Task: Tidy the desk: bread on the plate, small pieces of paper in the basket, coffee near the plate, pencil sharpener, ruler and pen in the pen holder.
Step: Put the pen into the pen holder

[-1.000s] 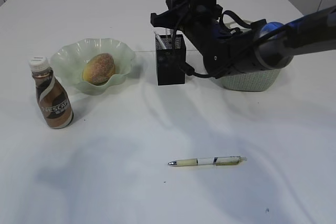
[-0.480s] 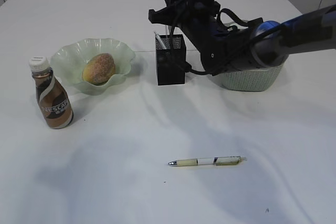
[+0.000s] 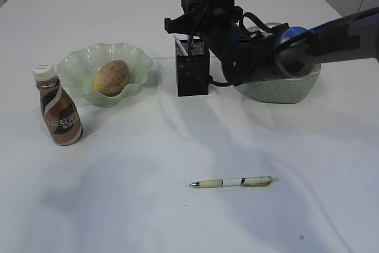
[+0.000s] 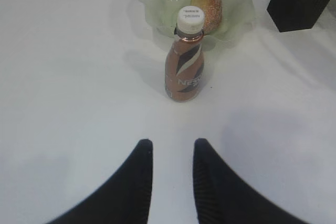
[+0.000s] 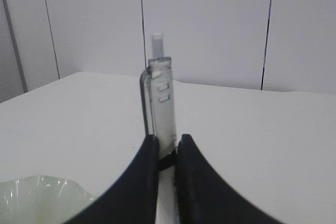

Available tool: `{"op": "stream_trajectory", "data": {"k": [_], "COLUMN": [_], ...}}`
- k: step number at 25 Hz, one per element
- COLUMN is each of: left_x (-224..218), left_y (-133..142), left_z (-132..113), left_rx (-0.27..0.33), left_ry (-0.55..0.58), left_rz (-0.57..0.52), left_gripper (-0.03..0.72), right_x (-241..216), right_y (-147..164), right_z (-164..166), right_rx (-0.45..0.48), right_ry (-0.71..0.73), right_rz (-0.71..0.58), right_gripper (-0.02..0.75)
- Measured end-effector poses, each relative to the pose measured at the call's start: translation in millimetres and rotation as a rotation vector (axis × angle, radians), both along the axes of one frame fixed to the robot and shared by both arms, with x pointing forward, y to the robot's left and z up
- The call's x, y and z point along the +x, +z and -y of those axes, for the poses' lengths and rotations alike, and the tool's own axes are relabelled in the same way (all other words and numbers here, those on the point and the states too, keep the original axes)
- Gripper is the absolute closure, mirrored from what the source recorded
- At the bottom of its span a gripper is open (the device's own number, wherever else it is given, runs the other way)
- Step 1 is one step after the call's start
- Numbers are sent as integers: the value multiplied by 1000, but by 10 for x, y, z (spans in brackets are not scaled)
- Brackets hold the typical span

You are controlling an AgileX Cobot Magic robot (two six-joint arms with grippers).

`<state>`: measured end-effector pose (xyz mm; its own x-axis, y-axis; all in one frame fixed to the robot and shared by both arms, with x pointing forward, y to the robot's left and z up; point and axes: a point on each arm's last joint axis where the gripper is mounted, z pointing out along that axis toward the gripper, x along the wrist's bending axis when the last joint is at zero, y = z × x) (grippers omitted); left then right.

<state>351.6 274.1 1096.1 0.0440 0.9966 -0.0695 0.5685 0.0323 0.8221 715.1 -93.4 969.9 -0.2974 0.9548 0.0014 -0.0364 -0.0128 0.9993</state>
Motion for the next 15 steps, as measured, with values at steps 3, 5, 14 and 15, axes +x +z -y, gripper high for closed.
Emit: {"op": "stream_trajectory", "data": {"k": [3, 5, 14, 15], "left_x": [0, 0, 0, 0], "left_y": [0, 0, 0, 0], "left_z": [0, 0, 0, 0], "left_rx": [0, 0, 0, 0], "left_ry": [0, 0, 0, 0], "left_rz": [0, 0, 0, 0], "left_gripper": [510, 510, 510, 510], "right_x": [9, 12, 35, 35], "right_y": [-80, -118, -144, -144], "right_z": [-5, -7, 39, 39], "right_rx": [-10, -14, -19, -19], "right_ry": [1, 2, -7, -7], "right_rz": [-18, -28, -37, -37], "right_gripper": [661, 661, 662, 663]}}
